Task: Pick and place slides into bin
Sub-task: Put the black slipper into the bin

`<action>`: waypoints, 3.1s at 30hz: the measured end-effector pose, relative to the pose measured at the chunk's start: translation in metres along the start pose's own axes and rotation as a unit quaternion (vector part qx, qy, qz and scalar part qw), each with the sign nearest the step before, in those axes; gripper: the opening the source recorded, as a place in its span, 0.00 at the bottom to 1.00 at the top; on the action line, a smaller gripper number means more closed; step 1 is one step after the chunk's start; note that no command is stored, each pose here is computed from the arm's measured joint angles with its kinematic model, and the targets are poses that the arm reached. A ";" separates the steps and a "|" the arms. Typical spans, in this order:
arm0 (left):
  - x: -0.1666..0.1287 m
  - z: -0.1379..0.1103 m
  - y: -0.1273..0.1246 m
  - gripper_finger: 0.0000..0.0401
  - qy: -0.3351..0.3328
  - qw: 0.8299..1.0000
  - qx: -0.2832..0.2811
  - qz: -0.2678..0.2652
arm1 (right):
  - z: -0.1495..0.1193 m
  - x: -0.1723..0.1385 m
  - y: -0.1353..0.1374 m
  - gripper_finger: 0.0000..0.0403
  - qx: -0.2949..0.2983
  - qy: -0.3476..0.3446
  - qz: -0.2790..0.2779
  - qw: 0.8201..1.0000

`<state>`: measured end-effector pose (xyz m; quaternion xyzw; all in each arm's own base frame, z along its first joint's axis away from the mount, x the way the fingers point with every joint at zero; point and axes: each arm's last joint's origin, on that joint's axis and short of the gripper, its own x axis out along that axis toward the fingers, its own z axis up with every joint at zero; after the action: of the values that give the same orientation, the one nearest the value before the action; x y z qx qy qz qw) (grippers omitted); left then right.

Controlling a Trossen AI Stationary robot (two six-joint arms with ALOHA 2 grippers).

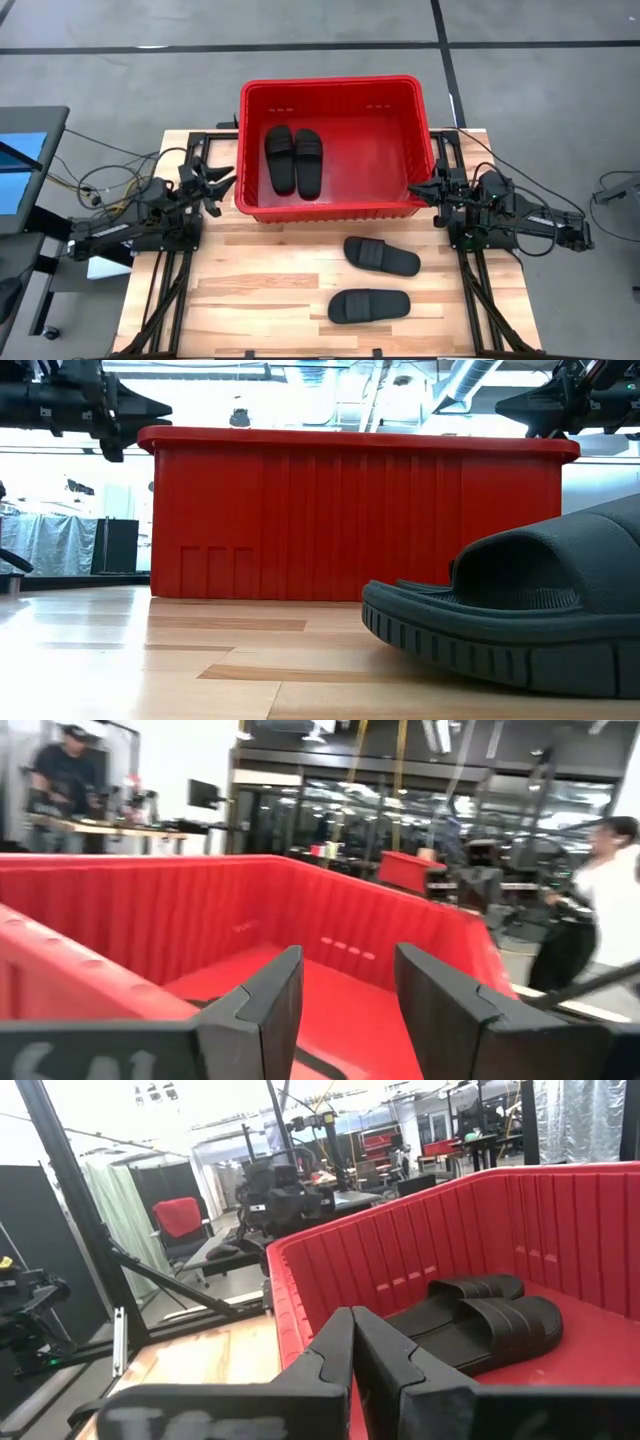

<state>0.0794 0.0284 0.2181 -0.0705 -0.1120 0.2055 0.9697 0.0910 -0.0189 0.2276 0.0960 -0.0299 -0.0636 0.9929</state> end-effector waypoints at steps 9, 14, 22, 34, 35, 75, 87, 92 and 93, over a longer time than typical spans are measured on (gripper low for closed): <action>0.000 -0.003 -0.005 0.37 0.023 0.995 -0.015 -0.091 | 0.000 0.000 0.000 0.00 0.000 0.000 0.000 1.000; -0.002 -0.007 -0.009 0.37 0.053 0.984 -0.009 -0.170 | 0.000 0.000 0.000 0.00 0.000 0.000 0.000 1.000; -0.006 -0.015 -0.014 0.37 0.116 0.954 -0.040 -0.272 | 0.000 0.000 0.000 0.00 0.000 0.000 0.000 1.000; -0.005 -0.018 -0.012 0.37 0.124 0.960 -0.031 -0.248 | 0.000 0.000 0.000 0.00 0.000 0.000 0.000 1.000; -0.005 -0.018 -0.012 0.37 0.123 0.961 -0.029 -0.245 | 0.000 0.000 0.000 0.00 0.000 0.000 0.000 1.000; -0.022 -0.054 -0.049 0.37 0.139 0.933 -0.063 -0.327 | 0.000 0.000 0.000 0.00 0.000 0.000 0.000 1.000; -0.023 -0.055 -0.050 0.37 0.145 0.925 -0.060 -0.347 | 0.000 0.000 0.000 0.00 0.000 0.000 0.000 1.000; -0.023 -0.055 -0.050 0.37 0.145 0.925 -0.060 -0.347 | 0.000 0.000 0.000 0.00 0.000 0.000 0.000 1.000; -0.023 -0.055 -0.050 0.37 0.145 0.925 -0.059 -0.347 | 0.000 0.000 0.000 0.00 0.000 0.000 0.000 1.000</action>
<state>0.0922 -0.0315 0.1695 -0.1133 0.0003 -0.1633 0.9801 0.0910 -0.0188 0.2276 0.0962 -0.0300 -0.0634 0.9929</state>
